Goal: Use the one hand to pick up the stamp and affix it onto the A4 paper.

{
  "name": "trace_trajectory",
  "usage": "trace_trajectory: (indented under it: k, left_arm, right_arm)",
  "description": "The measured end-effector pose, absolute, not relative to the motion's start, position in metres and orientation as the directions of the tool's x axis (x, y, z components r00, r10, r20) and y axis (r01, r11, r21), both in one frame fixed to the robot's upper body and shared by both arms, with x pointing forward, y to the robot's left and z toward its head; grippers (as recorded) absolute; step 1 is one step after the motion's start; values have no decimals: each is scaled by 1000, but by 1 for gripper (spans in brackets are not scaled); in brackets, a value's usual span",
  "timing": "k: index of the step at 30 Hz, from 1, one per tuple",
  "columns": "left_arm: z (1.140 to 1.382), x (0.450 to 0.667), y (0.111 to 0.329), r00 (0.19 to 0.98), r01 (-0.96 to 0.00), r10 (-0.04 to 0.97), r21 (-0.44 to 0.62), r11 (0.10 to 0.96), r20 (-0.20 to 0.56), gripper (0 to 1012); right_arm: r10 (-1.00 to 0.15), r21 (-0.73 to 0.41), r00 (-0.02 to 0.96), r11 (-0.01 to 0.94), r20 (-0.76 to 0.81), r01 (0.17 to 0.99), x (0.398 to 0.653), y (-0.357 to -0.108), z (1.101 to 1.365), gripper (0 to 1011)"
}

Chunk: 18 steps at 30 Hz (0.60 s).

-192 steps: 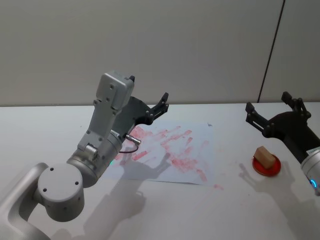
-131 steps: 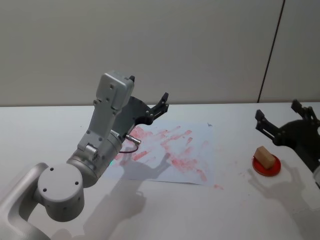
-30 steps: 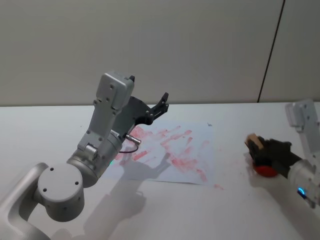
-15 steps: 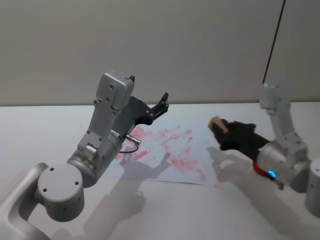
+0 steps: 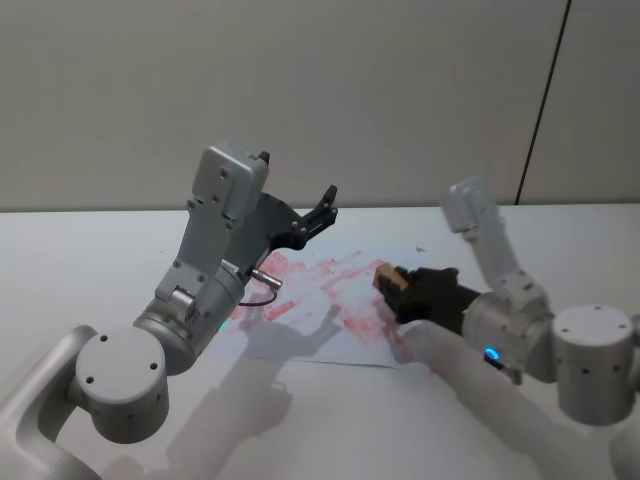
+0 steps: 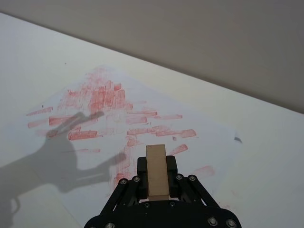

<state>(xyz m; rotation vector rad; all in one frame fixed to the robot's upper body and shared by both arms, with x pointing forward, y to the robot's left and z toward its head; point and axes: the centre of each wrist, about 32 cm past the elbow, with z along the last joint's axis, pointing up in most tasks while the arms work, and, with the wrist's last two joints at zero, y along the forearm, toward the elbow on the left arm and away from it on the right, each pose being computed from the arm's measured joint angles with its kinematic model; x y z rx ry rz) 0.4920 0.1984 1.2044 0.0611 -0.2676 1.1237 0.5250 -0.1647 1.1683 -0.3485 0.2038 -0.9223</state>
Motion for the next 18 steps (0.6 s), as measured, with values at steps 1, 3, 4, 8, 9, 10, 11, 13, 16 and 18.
trace_trajectory:
  k: [1, 3, 4, 8, 9, 10, 11, 13, 16, 18]
  left_arm:
    - [1204, 492, 198, 404, -897, 882, -86, 434, 242, 1001]
    - [1204, 492, 198, 404, -897, 882, -86, 434, 242, 1001]
    - [1204, 492, 198, 404, -897, 882, -86, 434, 242, 1001]
    - [1204, 492, 198, 404, -897, 882, -86, 434, 242, 1001]
    - [1204, 492, 198, 404, -897, 882, -86, 434, 242, 1001]
    - [1204, 492, 198, 404, -897, 882, -86, 434, 242, 1001]
    - [1204, 492, 198, 404, -897, 882, -86, 434, 242, 1001]
    - [1204, 492, 198, 404, -897, 882, -86, 434, 242, 1001]
    - [1204, 492, 198, 404, -897, 882, -86, 434, 242, 1001]
    - [1204, 492, 198, 404, -897, 882, -86, 434, 242, 1001]
  right_arm:
    - [-803, -392, 596, 555, -23, 733, 527, -160, 1166, 217]
    - [-798, -407, 603, 558, -21, 723, 530, -154, 1163, 217]
    - [-796, -415, 605, 557, -21, 719, 531, -153, 1161, 218]
    - [-790, -436, 613, 558, -19, 706, 534, -145, 1157, 218]
    - [-789, -440, 614, 558, -20, 704, 535, -144, 1156, 218]
    - [-788, -447, 616, 558, -20, 699, 536, -142, 1155, 218]
    - [-787, -450, 616, 557, -20, 698, 536, -141, 1154, 217]
    - [-787, -457, 616, 555, -20, 695, 537, -139, 1152, 217]
    - [-789, -465, 614, 550, -20, 693, 538, -137, 1150, 217]
    - [-792, -470, 610, 546, -20, 694, 538, -136, 1149, 217]
